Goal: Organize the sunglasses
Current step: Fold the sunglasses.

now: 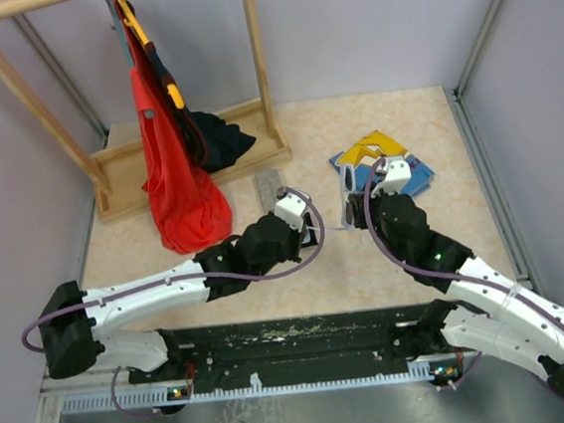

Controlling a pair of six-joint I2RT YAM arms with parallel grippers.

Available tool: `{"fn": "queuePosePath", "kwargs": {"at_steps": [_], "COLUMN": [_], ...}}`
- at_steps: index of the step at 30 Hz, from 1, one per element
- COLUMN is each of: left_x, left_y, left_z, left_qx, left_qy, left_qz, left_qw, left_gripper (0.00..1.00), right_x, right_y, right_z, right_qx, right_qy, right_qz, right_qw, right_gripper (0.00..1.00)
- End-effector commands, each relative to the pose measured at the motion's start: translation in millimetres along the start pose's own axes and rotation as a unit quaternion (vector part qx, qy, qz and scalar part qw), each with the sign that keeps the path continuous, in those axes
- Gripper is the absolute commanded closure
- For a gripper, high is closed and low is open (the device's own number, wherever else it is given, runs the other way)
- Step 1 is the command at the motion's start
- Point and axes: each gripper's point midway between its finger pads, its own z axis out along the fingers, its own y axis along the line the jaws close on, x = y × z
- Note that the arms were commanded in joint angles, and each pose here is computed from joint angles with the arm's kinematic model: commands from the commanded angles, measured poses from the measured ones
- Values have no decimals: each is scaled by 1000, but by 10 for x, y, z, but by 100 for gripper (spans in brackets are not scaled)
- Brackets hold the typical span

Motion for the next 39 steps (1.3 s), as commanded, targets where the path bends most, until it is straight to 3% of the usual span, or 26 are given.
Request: {"fn": "queuePosePath", "kwargs": {"at_steps": [1, 27, 30, 34, 39], "left_x": [-430, -565, -532, -414, -231], "left_y": [-10, -260, -231, -11, 487], "left_z": [35, 315, 304, 217, 178], "left_qx": [-21, 7, 3, -15, -7], "left_qy": [-53, -49, -48, -46, -43], "left_qz": [-6, 24, 28, 42, 1], "left_qw": [998, 998, 998, 998, 999], "left_gripper": [100, 99, 90, 65, 47], "right_x": [-40, 333, 318, 304, 444], "right_y": [112, 627, 491, 83, -23], "right_z": [-37, -153, -106, -106, -217], "right_qx": [-50, -220, -175, -54, -35], "right_qy": [-16, 45, 43, 50, 83], "right_qz": [-26, -86, -63, -12, 2], "right_qw": [998, 971, 982, 997, 996], "right_gripper": [100, 100, 100, 100, 100]}}
